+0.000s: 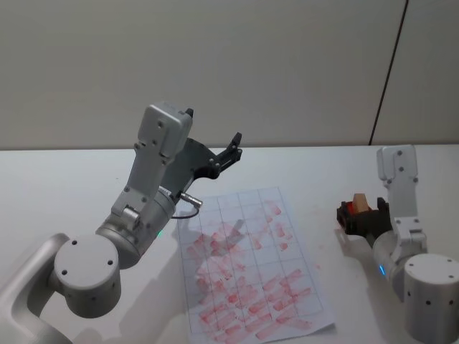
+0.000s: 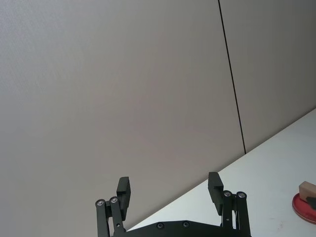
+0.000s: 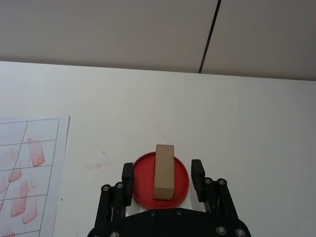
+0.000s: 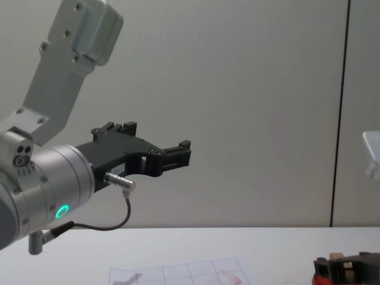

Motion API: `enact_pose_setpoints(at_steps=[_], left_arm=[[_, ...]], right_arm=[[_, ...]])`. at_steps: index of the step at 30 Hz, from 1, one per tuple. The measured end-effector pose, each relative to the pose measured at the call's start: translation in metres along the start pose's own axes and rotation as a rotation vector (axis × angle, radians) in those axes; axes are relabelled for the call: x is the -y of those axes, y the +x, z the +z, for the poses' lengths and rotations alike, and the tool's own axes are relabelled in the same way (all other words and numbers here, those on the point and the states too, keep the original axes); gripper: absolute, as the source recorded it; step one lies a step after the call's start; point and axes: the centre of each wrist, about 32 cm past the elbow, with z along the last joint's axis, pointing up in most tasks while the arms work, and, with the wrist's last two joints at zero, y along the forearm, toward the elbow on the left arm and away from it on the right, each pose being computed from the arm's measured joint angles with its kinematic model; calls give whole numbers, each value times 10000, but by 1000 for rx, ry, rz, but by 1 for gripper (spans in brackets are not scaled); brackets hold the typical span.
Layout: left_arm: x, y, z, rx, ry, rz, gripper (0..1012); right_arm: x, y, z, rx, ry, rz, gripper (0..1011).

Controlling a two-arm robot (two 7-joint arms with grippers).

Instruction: Use the one hand to pick up the stamp and affix it onto the A4 paper.

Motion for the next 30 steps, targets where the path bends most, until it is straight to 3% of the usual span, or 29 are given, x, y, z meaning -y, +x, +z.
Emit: enact_pose_setpoints(at_steps=[8, 14, 18, 30], left_arm=[[0, 0, 0, 0, 0, 0, 1001], [0, 0, 0, 0, 0, 0, 1001], [0, 0, 0, 0, 0, 0, 1002], [0, 0, 0, 0, 0, 0, 1001]], right_arm=[[-22, -7, 1, 2, -10, -4, 503], [-37, -9, 3, 2, -20, -10, 276], [-42, -10, 0, 2, -27, -14, 214], [-60, 7, -17, -15, -60, -24, 214]])
